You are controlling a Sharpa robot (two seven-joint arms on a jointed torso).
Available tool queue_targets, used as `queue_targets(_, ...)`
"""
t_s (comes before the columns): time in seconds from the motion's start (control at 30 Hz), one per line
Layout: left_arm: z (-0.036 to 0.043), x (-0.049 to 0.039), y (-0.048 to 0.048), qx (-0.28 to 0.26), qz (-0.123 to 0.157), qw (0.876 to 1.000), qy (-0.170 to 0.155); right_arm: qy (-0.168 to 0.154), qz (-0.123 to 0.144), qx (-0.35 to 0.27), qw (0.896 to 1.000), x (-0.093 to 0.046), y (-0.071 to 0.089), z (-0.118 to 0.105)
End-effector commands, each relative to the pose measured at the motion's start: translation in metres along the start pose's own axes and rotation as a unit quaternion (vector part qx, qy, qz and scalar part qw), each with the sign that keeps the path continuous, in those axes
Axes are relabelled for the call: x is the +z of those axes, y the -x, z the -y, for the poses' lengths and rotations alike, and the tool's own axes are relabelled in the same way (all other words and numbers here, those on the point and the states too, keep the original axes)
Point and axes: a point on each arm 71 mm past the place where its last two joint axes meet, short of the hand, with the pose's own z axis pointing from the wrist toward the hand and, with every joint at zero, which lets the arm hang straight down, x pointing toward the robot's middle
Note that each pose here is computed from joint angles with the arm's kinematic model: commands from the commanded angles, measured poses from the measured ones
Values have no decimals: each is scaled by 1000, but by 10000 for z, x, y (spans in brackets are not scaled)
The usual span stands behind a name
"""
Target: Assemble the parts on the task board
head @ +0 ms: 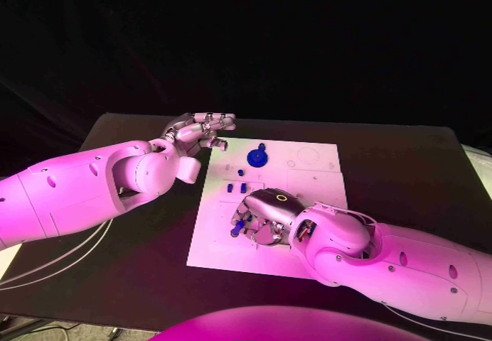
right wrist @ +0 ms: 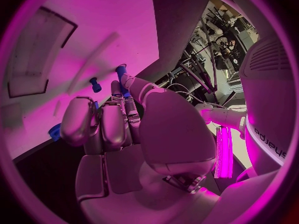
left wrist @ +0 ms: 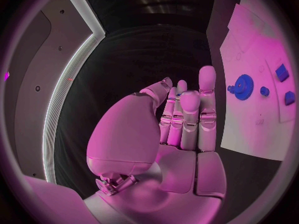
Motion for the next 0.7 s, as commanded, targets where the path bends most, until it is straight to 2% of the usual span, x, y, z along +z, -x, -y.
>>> queue_targets(0.03, 2, 3, -27, -2, -11, 1000, -2, -7, -25, -33, 999, 17, -45, 3)
queue_targets(0.37, 0, 3, -36, -2, -12, 1000, -1, 0, -62, -54, 997, 83, -158, -76)
queue_targets(0.7, 0, -1, -33, -2, -12, 1000, 0, 1, -57, -64, 996, 100, -172, -110)
